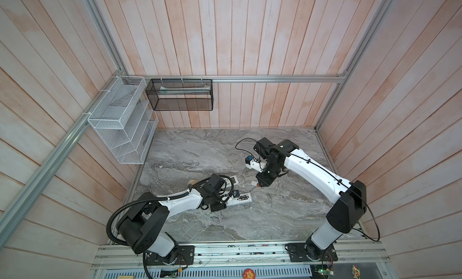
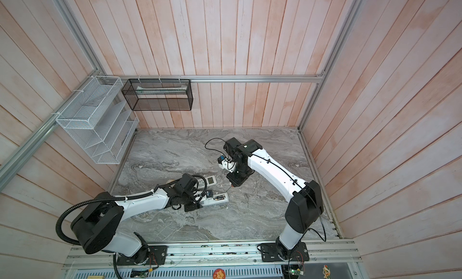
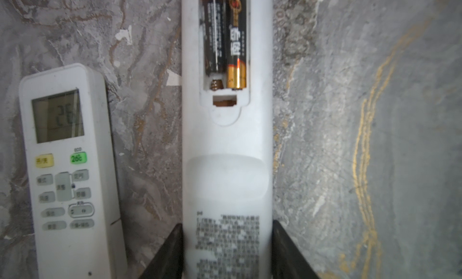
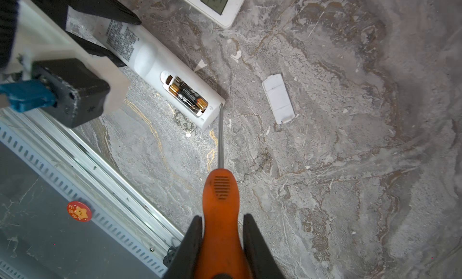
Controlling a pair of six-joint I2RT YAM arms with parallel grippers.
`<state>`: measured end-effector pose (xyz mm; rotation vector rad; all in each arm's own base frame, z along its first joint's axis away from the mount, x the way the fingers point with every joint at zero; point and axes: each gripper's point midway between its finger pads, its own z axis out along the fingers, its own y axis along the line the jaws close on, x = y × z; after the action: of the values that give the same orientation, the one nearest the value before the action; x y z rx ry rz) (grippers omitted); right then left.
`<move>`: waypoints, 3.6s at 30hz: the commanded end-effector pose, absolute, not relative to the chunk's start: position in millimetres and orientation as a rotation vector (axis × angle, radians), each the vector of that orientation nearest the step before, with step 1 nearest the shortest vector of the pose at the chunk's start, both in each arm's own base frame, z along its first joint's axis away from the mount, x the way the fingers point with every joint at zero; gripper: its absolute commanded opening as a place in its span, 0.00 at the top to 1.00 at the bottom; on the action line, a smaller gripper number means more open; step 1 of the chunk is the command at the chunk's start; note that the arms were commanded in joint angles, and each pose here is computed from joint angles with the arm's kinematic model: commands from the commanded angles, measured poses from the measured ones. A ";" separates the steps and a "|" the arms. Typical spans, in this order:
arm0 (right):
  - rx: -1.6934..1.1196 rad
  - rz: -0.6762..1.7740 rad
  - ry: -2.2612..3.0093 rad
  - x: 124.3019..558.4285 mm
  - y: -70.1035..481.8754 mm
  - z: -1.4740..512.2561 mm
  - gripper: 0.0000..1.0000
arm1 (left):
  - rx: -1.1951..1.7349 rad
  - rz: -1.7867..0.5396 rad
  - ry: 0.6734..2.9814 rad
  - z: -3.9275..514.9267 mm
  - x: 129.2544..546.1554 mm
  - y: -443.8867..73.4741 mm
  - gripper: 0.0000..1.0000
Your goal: Unload the batteries from the remote control
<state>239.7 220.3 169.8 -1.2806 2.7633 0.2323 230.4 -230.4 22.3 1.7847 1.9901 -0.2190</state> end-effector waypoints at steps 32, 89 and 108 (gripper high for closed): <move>-1.426 0.536 2.763 225.4 273.6 146.1 1.00 | 1.931 -0.306 2.244 14.3 206.3 -201.3 0.81; -1.159 0.380 2.667 275.4 252.3 214.5 1.00 | 1.616 -1.255 2.429 77.2 175.9 -263.2 0.82; -1.111 0.444 2.654 276.7 233.7 207.2 1.00 | 0.682 -1.936 2.764 84.8 206.6 -288.7 0.88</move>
<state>278.4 233.8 196.4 -1.1096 2.7032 0.4021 198.0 -281.9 65.6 0.7641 2.8193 -1.8188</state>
